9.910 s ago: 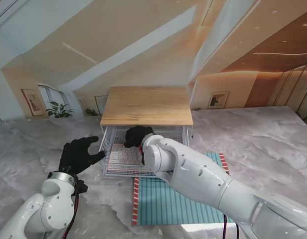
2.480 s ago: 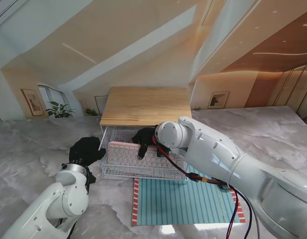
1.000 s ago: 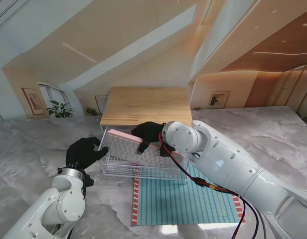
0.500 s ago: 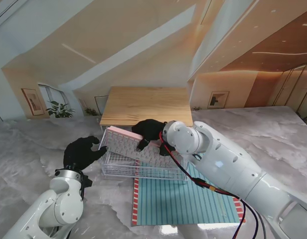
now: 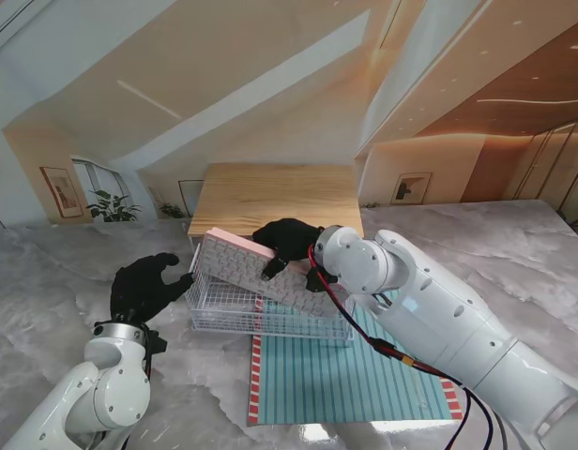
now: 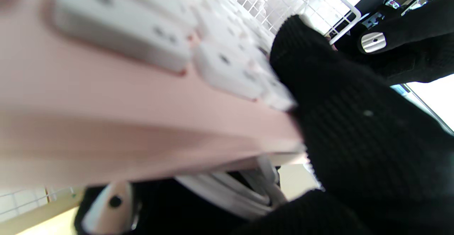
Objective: Unroll the mouse pad and set up the keyboard and mouse from the tabletop organizer
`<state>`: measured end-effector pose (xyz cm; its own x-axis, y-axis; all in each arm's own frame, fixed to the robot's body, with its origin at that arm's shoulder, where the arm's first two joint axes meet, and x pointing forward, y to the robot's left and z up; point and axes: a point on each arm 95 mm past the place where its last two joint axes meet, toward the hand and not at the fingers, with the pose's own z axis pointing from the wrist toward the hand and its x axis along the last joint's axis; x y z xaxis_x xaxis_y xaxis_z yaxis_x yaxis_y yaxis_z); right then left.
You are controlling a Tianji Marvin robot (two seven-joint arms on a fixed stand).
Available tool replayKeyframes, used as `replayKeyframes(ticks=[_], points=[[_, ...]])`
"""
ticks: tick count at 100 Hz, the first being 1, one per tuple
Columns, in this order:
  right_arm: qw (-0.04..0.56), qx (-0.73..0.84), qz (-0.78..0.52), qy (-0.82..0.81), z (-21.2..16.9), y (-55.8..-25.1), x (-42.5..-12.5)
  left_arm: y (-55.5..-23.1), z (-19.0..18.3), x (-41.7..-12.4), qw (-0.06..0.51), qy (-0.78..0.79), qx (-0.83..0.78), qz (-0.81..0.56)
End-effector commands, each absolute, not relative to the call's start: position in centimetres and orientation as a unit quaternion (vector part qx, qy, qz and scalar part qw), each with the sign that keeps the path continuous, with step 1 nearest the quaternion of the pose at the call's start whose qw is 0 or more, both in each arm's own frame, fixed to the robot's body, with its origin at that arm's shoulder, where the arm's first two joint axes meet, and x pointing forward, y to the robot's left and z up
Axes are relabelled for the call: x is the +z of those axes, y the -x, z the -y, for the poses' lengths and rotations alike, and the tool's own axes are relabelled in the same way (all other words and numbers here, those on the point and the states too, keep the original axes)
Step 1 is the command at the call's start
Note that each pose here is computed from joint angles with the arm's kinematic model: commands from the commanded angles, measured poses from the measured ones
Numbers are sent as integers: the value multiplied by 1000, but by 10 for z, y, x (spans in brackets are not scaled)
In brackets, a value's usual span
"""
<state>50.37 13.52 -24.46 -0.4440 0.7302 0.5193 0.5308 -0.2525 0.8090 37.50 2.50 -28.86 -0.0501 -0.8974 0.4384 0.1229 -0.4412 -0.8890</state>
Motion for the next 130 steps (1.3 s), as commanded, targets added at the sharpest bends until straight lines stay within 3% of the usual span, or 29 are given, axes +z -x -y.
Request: replayKeyframes(ticks=[1, 51, 130], points=[[83, 602, -604, -516, -137, -500, -242, -372, -22, -288, 395, 561, -639, -349], [64, 650, -539, -532, -132, -493, -231, -363, -30, -287, 402, 555, -640, -347], [-43, 707, -445, -548, -125, -492, -212, -359, -34, -286, 406, 553, -641, -344]])
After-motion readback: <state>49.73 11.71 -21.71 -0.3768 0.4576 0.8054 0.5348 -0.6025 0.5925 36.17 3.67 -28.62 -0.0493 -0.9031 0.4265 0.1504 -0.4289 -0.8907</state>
